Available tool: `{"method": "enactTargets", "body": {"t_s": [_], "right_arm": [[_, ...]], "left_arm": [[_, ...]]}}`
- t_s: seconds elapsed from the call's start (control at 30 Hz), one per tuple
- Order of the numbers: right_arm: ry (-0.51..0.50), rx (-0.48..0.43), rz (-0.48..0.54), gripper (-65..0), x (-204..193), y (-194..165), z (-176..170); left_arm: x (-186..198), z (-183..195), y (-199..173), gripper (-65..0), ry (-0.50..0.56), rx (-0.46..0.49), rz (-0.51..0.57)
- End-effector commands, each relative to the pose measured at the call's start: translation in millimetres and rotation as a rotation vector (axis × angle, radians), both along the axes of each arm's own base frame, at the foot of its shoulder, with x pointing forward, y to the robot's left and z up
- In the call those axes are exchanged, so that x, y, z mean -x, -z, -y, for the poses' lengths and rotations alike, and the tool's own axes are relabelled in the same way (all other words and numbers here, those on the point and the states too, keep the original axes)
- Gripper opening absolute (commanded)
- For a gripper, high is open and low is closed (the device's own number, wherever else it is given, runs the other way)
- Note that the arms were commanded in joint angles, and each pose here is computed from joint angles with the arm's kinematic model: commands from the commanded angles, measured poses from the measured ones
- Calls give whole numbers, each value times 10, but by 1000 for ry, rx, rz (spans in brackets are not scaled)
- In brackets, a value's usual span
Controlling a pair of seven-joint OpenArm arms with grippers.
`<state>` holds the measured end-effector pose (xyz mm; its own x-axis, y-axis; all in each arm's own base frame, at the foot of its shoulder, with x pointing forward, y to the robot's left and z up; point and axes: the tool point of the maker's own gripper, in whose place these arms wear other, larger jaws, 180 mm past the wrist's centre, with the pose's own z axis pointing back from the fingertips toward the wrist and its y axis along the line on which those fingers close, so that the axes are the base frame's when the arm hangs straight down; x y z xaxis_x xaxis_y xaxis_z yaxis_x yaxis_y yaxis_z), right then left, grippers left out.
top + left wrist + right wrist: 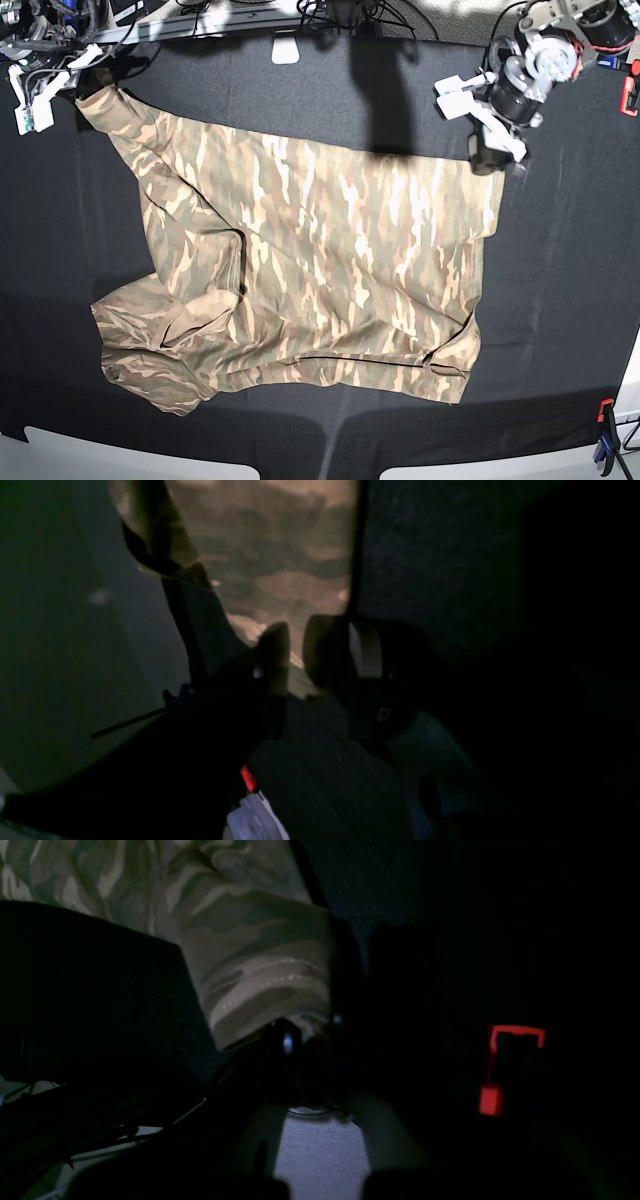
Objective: Layout the t-shirt on the table in an organized manner, then fold the t-shirt properly
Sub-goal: 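Hold the shirt's shoulder edge with both grippers, spreading it flat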
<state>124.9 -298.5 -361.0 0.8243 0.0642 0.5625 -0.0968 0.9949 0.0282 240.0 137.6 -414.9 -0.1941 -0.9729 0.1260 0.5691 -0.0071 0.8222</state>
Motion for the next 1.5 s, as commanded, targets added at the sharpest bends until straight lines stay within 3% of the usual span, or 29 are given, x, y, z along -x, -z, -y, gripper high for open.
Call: {"method": "enactTargets", "body": {"t_s": [0.0,0.3,0.4,0.53,0.73,1.07,1.23,1.47], "right_arm": [[-15,12,38,-650,-69,-103,15],[-15,12,39,-650,-70,-104,15],[-15,12,40,-650,-73,-105,15],[-15,11,40,-650,-72,-105,14],[-15,-5,51,-650,-87,-119,-10],[-17,-82,101,-650,-153,-189,-123],[-31,-163,50,-650,-75,-158,-257],[-43,-163,-47,-650,80,-64,-273]], "left_arm": [[-105,-75,-65,-471,-9,-17,34],[-225,-227,73,-489,-31,-72,37],[-233,-186,70,-650,-31,-65,41],[-249,-167,39,-650,-42,-52,56],[-396,-301,-294,-650,-142,-111,213],[75,-398,-341,-650,-134,-80,161],[323,-488,-278,-650,-170,-99,111],[656,-463,-325,-650,-176,-119,125]]}}
